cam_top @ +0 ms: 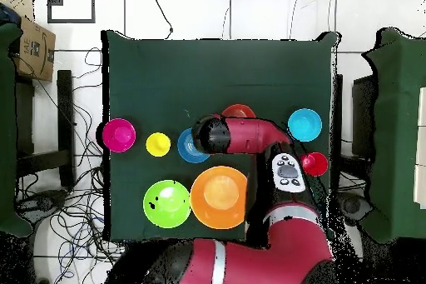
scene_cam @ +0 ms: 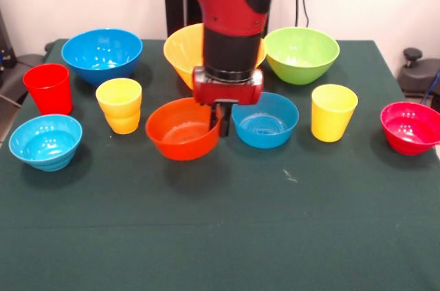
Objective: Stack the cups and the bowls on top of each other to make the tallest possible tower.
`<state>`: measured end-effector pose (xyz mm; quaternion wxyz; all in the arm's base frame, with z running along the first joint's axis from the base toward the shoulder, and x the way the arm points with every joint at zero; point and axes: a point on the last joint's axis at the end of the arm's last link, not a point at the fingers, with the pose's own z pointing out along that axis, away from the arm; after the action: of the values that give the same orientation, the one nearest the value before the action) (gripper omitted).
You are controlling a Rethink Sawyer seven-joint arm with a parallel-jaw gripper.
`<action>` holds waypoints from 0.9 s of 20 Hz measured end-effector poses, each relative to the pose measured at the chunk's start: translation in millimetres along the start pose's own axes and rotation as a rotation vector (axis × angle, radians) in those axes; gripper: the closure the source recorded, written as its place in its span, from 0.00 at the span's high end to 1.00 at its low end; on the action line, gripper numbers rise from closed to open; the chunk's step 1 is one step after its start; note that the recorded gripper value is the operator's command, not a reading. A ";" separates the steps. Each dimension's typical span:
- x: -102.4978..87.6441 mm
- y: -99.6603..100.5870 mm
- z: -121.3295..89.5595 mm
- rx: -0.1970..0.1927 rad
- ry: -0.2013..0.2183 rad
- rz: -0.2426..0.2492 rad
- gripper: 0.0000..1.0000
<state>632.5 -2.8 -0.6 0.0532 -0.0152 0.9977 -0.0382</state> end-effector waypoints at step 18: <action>22.9 79.7 -31.4 0.019 0.026 0.107 0.00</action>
<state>604.3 78.2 21.9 0.0423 0.0394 0.9973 -0.0450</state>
